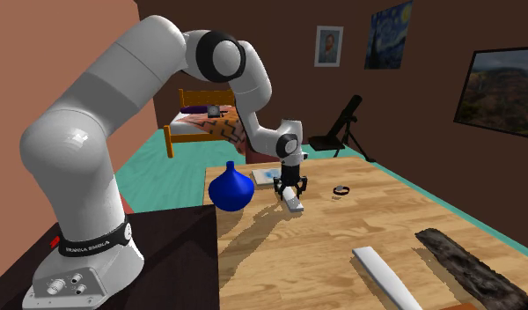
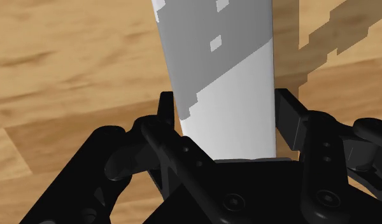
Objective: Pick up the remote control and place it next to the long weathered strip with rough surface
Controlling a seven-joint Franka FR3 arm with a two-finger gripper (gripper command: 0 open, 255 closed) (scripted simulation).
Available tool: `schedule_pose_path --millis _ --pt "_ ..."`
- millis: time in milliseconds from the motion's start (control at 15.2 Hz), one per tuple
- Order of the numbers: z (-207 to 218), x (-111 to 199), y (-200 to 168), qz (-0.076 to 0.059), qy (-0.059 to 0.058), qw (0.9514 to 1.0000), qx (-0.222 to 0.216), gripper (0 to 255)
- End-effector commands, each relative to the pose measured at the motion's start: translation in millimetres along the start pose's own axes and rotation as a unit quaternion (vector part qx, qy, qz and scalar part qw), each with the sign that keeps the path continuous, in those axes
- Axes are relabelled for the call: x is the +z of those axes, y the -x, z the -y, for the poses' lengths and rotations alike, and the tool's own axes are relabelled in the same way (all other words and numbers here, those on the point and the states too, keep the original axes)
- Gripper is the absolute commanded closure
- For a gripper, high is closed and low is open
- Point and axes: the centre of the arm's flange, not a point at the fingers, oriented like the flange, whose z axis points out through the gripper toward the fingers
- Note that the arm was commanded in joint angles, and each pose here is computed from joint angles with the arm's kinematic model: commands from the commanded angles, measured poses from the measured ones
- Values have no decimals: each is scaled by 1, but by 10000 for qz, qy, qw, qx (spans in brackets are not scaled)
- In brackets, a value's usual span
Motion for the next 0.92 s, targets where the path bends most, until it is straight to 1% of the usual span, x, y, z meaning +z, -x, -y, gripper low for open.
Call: schedule_pose_path --millis 0,66,858 --pt "0 0 0 2 -4 10000 2 255" --pt "0 1 0 2 -4 10000 2 255" --pt "-1 -63 0 2 -4 10000 2 255"
